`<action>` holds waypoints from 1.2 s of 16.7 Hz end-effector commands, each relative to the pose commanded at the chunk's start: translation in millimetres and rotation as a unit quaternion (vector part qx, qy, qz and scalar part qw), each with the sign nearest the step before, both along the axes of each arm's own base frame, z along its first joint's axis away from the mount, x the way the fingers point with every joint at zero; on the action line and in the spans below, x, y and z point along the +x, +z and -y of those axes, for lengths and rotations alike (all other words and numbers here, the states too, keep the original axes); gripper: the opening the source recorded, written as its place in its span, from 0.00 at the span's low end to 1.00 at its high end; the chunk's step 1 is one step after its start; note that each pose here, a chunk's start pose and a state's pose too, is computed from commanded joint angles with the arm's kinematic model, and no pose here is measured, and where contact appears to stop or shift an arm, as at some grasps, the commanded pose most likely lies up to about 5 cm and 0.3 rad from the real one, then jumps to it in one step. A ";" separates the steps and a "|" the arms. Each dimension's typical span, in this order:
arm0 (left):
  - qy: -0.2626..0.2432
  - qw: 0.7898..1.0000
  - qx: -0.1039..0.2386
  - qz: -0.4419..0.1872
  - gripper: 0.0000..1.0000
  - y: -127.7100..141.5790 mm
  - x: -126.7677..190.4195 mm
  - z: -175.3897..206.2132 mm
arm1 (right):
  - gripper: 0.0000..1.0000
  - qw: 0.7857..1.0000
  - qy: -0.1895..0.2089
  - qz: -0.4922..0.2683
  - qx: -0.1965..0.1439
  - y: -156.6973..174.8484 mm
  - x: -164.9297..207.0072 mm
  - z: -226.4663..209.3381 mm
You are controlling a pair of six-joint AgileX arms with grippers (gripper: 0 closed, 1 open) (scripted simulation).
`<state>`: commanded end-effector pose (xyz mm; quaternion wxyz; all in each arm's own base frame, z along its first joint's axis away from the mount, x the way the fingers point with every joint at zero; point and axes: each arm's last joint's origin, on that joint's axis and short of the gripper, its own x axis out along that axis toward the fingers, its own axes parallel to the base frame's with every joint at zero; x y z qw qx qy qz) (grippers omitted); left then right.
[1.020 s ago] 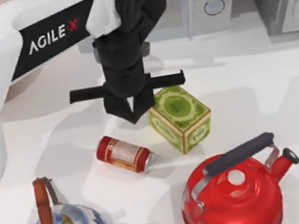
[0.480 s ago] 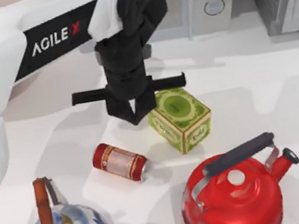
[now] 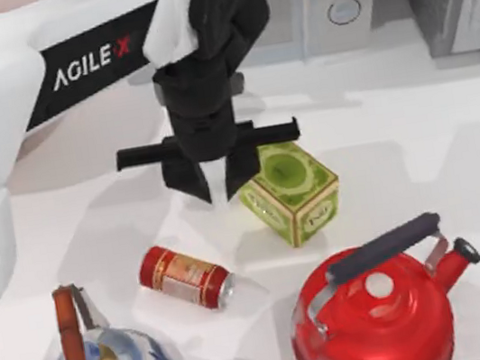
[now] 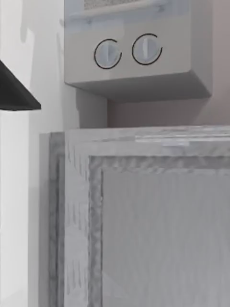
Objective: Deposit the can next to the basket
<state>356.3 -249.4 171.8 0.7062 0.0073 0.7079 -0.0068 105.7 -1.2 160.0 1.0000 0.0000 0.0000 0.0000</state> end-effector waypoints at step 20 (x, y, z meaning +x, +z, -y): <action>0.000 1.000 0.002 -0.004 1.00 22.2 0.6 0.7 | 1.00 1.000 0.000 0.000 0.000 0.0 0.0 0.0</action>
